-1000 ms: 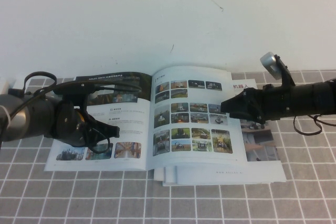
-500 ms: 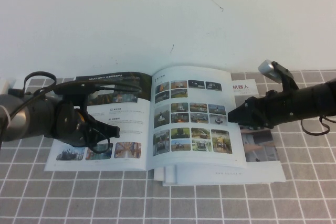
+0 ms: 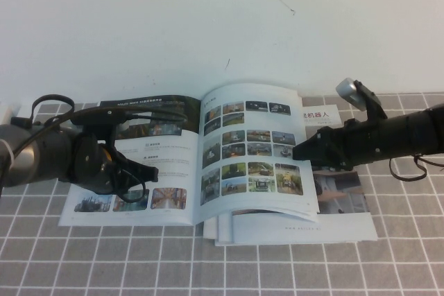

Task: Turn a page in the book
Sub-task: Open the closed book

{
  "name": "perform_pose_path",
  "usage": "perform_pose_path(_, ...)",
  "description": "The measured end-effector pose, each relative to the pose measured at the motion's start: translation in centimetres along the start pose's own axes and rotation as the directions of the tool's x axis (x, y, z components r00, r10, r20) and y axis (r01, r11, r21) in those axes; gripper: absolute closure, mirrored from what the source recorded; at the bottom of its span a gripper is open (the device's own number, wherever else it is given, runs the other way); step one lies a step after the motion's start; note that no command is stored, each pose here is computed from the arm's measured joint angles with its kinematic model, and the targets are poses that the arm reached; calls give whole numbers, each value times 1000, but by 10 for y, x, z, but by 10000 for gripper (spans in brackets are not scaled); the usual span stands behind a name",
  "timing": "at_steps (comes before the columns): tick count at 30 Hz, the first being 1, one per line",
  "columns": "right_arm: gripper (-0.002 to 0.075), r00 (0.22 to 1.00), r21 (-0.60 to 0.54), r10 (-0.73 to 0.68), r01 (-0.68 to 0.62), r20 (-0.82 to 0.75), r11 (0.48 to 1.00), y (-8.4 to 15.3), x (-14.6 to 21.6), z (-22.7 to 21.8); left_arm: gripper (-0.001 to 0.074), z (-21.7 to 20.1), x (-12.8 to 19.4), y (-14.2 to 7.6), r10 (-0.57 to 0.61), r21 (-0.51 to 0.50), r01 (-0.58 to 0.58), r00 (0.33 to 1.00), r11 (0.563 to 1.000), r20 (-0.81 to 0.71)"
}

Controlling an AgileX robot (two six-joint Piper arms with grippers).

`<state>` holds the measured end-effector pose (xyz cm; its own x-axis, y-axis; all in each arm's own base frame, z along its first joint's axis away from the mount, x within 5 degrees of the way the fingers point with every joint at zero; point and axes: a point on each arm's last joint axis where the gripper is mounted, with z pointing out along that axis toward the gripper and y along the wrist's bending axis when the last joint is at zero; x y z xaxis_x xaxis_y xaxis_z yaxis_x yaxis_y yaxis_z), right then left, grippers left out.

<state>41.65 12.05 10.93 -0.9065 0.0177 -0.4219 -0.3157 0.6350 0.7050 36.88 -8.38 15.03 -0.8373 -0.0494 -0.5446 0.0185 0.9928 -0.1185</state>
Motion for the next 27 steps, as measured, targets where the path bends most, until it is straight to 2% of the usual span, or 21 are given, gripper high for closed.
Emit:
perform_pose_path(3, 372, 999, -63, 41, -40, 24, 997, 5, -2, 0, 739, 0, 0, 0, 0, 0, 0, 1000, 1000, 0)
perform_pose_path(4, 372, 998, -92, 51, -48, 37, 995, 8, -4, 0, 739, 0, 4, -14, 31, 20, -31, 1000, 999, -4)
perform_pose_path(9, 372, 994, -229, 75, -55, 76, 972, 21, -11, -3, 739, 0, 0, -1, 2, 2, -2, 1000, 1000, -1)
perform_pose_path(13, 372, 995, -303, 48, -21, 83, 953, 33, -21, -7, 739, 0, 0, -1, 2, 2, -2, 1000, 1000, -1)
perform_pose_path(22, 372, 996, -424, -34, 67, 85, 903, 70, -43, -8, 739, -1, 0, -2, -32, 11, 32, 999, 999, -2)
perform_pose_path(27, 372, 994, -455, -68, 100, 86, 885, 90, -51, -4, 739, -21, -8, -8, -65, 39, 64, 997, 997, 36)
